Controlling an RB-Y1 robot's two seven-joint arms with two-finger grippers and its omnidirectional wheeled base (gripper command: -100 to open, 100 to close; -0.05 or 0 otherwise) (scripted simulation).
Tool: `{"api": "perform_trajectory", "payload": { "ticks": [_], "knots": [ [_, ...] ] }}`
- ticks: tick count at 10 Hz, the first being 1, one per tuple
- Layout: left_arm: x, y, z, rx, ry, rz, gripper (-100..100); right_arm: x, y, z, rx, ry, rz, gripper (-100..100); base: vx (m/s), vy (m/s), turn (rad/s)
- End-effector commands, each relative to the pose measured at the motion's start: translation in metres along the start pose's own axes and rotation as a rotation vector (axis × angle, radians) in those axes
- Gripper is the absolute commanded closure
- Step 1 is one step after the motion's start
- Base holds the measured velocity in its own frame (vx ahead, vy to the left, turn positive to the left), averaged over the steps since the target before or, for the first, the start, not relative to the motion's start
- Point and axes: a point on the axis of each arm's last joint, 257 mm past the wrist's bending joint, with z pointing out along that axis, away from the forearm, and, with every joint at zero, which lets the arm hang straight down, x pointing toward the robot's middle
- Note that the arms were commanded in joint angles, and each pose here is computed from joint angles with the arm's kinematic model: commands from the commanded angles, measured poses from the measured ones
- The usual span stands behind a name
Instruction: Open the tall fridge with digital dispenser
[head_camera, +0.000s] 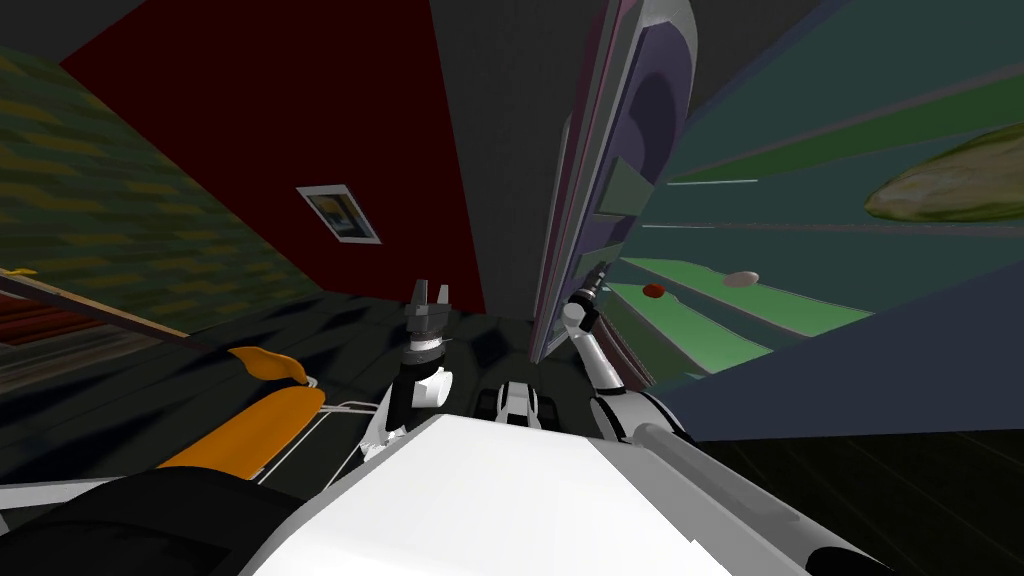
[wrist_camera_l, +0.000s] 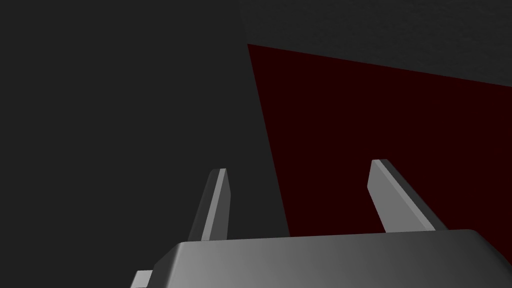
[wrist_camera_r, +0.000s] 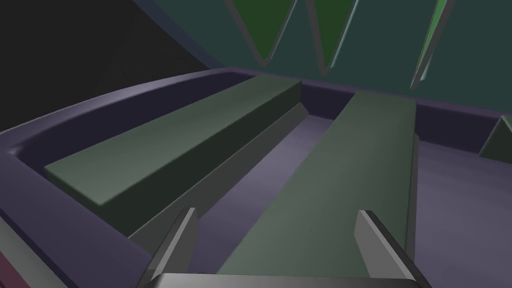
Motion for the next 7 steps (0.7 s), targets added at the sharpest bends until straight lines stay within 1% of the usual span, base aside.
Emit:
{"api": "perform_trajectory", "payload": {
  "ticks": [1, 2, 3, 4, 5, 6, 7],
  "knots": [
    [0.0, 0.0, 0.0, 0.0, 0.0, 0.0, 0, 0.009, -0.028, 0.018, 0.003, 0.06, 0.024, -100, 0.048, 0.04, -0.018],
    [0.0, 0.0, 0.0, 0.0, 0.0, 0.0, 0, 0.008, -0.035, 0.02, 0.01, 0.061, 0.026, -100, 0.039, 0.034, -0.007],
    [0.0, 0.0, 0.0, 0.0, 0.0, 0.0, 0, 0.014, -0.048, 0.029, 0.004, 0.097, 0.057, -100, 0.042, 0.04, -0.021],
    [0.0, 0.0, 0.0, 0.0, 0.0, 0.0, 0, 0.012, -0.055, 0.031, 0.01, 0.097, 0.051, -100, 0.038, 0.038, -0.009],
    [0.0, 0.0, 0.0, 0.0, 0.0, 0.0, 0, 0.018, -0.068, 0.039, -0.003, 0.13, 0.067, -100, 0.044, 0.044, -0.022],
    [0.0, 0.0, 0.0, 0.0, 0.0, 0.0, 0, 0.017, -0.075, 0.041, 0.006, 0.131, 0.077, -100, 0.043, 0.04, -0.014],
    [0.0, 0.0, 0.0, 0.0, 0.0, 0.0, 0, 0.023, -0.088, 0.049, -0.009, 0.161, 0.104, -100, 0.043, 0.044, -0.033]
  ]
}}
